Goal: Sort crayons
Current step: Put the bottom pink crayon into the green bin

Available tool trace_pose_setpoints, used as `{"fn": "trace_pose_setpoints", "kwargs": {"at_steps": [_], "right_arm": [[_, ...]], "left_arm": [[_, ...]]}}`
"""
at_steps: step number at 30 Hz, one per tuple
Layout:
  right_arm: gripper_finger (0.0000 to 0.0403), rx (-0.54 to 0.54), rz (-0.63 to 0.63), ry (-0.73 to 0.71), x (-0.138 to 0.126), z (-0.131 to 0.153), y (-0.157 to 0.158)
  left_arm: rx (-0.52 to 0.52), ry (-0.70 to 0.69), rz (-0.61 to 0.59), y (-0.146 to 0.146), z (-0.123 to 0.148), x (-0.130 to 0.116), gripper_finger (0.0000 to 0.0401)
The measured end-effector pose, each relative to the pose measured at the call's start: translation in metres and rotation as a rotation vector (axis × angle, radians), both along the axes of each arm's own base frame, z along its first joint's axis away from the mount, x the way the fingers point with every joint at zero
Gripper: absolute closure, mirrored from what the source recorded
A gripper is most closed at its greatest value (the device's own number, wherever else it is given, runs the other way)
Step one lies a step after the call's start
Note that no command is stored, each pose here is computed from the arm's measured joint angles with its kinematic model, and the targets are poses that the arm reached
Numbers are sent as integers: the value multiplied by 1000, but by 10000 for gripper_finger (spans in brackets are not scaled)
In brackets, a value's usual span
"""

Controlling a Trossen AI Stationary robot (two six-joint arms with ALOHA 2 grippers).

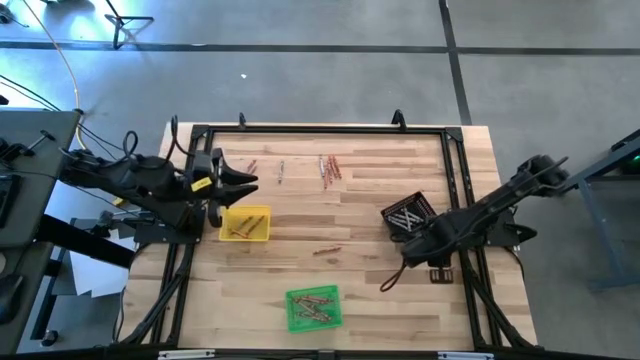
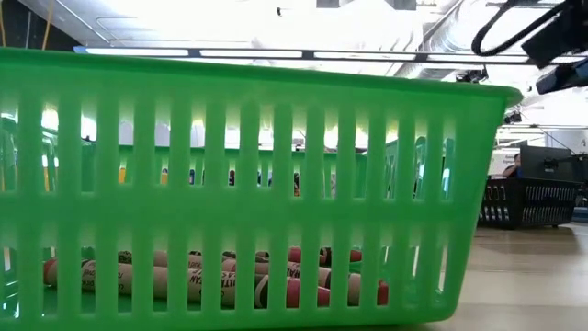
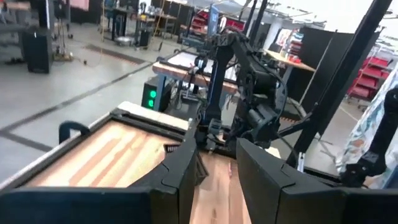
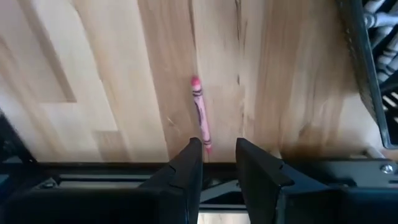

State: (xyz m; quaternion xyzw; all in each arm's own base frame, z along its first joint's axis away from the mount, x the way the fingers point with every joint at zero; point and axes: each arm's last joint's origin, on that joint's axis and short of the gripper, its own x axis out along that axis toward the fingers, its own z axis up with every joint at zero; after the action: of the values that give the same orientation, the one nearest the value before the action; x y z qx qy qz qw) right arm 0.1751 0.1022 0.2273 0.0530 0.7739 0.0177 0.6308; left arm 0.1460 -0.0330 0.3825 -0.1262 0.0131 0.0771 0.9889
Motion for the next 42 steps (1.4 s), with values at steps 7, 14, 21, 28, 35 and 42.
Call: {"fn": "trace_pose_setpoints", "kwargs": {"at_steps": [7,14,21,28,35,42], "right_arm": [[313,-27,62,89,-4,-18,3],[313,11,12,115,-16,-46,6],[313,97,30,60,-22,-73,12],[313,64,45,52,-28,-83,8],[313,140,31,12,-29,-96,9],[338,129,-48,-4,-28,-99,8]], "left_arm": [[-58,24,5,-3,-5,11,300],[-116,35,18,-7,-10,23,300],[-129,-5,18,-10,-8,33,300],[-134,-23,32,-12,-8,39,300],[-139,-37,37,-13,-8,42,300],[-144,-38,38,-13,-8,44,300]]}}
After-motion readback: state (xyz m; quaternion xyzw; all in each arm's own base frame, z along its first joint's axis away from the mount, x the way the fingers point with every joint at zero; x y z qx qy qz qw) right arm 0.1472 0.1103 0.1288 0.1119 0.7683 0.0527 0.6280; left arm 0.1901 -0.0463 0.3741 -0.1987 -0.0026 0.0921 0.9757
